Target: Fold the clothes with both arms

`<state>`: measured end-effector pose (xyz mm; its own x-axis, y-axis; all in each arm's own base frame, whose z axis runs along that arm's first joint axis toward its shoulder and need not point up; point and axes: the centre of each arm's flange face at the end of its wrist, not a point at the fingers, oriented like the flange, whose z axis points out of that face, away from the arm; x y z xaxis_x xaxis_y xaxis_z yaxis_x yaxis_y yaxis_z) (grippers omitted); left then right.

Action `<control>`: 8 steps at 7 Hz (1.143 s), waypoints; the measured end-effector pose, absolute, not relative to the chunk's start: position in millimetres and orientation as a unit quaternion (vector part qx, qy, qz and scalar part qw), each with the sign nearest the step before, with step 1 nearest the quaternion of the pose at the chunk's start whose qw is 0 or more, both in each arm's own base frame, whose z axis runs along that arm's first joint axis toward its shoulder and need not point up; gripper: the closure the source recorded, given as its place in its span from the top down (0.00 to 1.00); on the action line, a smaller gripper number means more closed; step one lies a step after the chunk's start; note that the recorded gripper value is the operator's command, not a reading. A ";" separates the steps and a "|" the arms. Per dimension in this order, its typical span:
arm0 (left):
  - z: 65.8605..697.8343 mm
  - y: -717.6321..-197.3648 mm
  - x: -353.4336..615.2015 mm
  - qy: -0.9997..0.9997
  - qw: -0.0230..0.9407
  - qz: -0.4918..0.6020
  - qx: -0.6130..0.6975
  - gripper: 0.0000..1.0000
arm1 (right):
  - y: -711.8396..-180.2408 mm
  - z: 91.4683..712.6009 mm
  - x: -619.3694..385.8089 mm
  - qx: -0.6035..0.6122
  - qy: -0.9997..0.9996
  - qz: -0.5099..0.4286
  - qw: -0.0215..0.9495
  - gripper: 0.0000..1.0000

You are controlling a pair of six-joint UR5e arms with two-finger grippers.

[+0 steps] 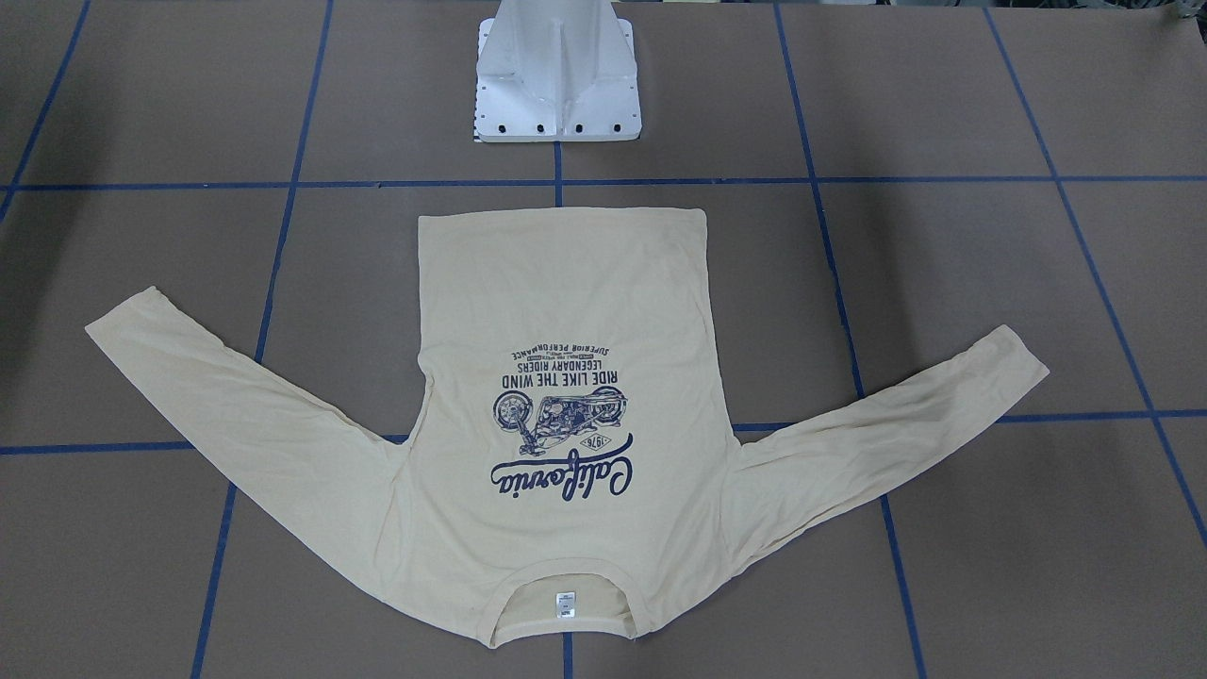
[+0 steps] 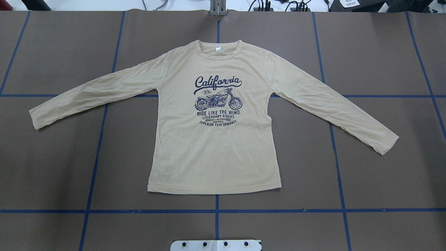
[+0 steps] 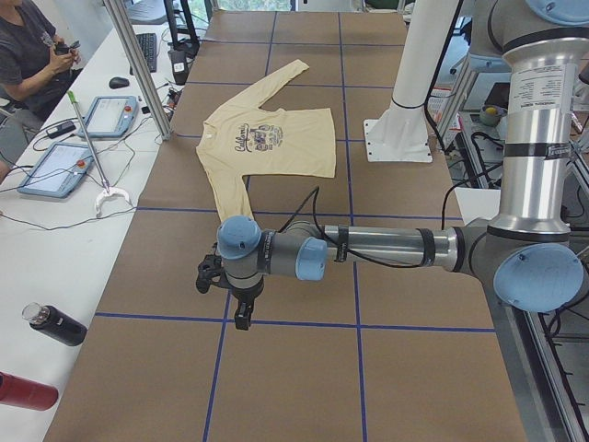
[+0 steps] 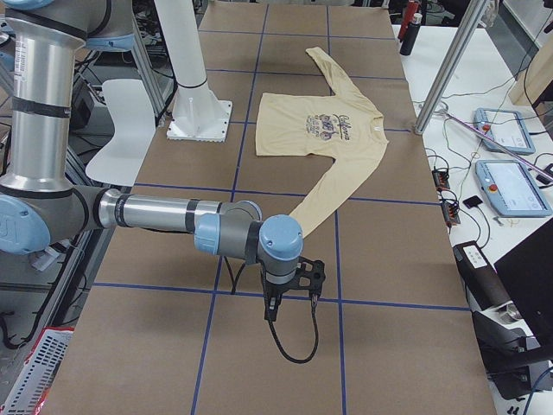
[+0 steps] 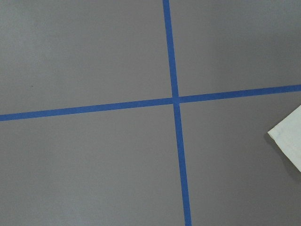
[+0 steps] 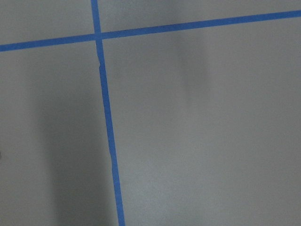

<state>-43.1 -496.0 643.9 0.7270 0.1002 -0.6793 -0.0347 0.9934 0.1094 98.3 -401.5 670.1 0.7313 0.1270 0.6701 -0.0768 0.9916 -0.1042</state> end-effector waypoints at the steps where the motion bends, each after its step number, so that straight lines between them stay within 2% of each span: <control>1: 643.8 -496.0 -43.0 0.368 0.928 0.036 0.044 1.00 | -402.0 668.7 98.3 -0.033 -0.363 0.054 0.930 1.00; 4: 630.0 -504.8 -42.0 0.370 0.926 0.041 0.057 1.00 | -410.0 656.9 98.2 -0.020 -0.363 0.053 0.930 1.00; 8: 540.7 -561.1 -32.6 0.394 0.906 0.078 0.133 1.00 | -441.0 613.4 78.9 0.059 -0.400 0.009 0.915 1.00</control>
<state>-32.6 -561.1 540.7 0.6767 0.2471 -0.6936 -0.0370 0.9522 0.3032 78.9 -441.0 613.4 0.6806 -0.0314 0.7319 -0.0630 0.9929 0.1011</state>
